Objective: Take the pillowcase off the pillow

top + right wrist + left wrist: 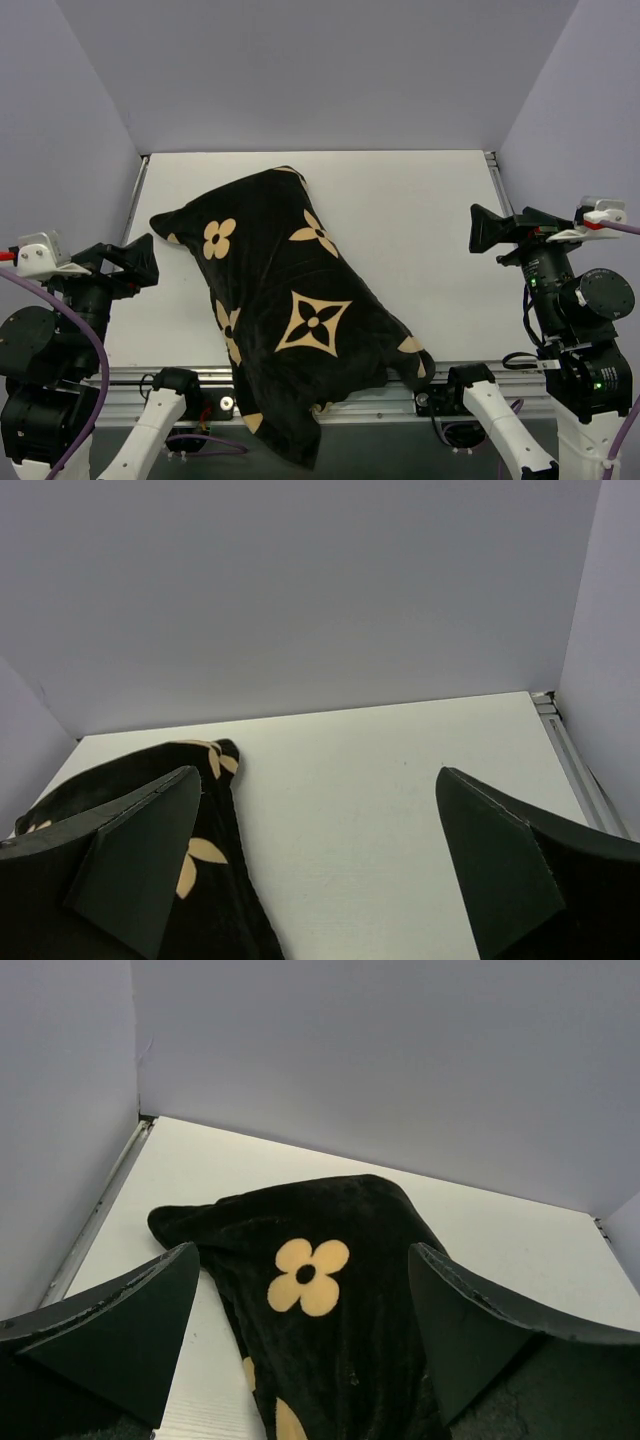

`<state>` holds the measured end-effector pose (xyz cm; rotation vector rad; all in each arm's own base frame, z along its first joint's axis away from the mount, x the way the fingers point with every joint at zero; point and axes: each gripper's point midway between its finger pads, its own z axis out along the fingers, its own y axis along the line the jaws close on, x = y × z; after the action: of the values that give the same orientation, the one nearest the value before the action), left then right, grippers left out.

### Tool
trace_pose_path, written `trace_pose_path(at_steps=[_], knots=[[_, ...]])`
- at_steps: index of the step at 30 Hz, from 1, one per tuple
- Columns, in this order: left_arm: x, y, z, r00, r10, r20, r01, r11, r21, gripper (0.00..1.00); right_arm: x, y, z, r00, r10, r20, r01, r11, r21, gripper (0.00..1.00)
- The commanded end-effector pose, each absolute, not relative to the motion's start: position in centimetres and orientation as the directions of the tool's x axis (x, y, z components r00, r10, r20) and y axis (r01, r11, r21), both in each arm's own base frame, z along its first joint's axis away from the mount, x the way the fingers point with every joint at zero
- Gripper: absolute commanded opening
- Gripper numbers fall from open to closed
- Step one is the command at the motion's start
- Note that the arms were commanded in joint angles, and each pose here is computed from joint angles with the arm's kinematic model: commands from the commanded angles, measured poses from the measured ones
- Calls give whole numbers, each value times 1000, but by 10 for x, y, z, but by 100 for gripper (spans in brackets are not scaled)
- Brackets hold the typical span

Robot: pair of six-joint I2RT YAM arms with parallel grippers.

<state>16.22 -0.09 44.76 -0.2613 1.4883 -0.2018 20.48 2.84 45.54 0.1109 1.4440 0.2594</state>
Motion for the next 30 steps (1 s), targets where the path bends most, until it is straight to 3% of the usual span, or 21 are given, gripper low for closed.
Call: trace_pose_path(at_steps=[1, 9, 15, 20, 23, 30], knots=[[162, -2, 451, 80, -287, -955, -18, 957, -289, 94, 206, 34, 468, 139, 245, -960, -150, 963, 224, 100], [180, -11, 431, -6, -274, -962, -11, 962, -274, 94, 228, 62, 444, 27, 264, -964, -254, 935, 249, 100], [203, -25, 405, -96, -285, -954, 14, 958, -288, 94, 259, 105, 393, -226, 264, -938, -382, 861, 335, 100], [234, -41, 352, -258, -291, -921, 9, 953, -304, 94, 287, 147, 329, -474, 254, -843, -428, 770, 473, 100], [252, -51, 315, -363, -296, -884, -2, 948, -317, 94, 293, 186, 293, -563, 174, -808, -439, 766, 470, 100], [281, -79, 242, -512, -359, -780, -6, 910, -415, 94, 292, 295, 236, -657, 70, -751, -524, 673, 522, 100]])
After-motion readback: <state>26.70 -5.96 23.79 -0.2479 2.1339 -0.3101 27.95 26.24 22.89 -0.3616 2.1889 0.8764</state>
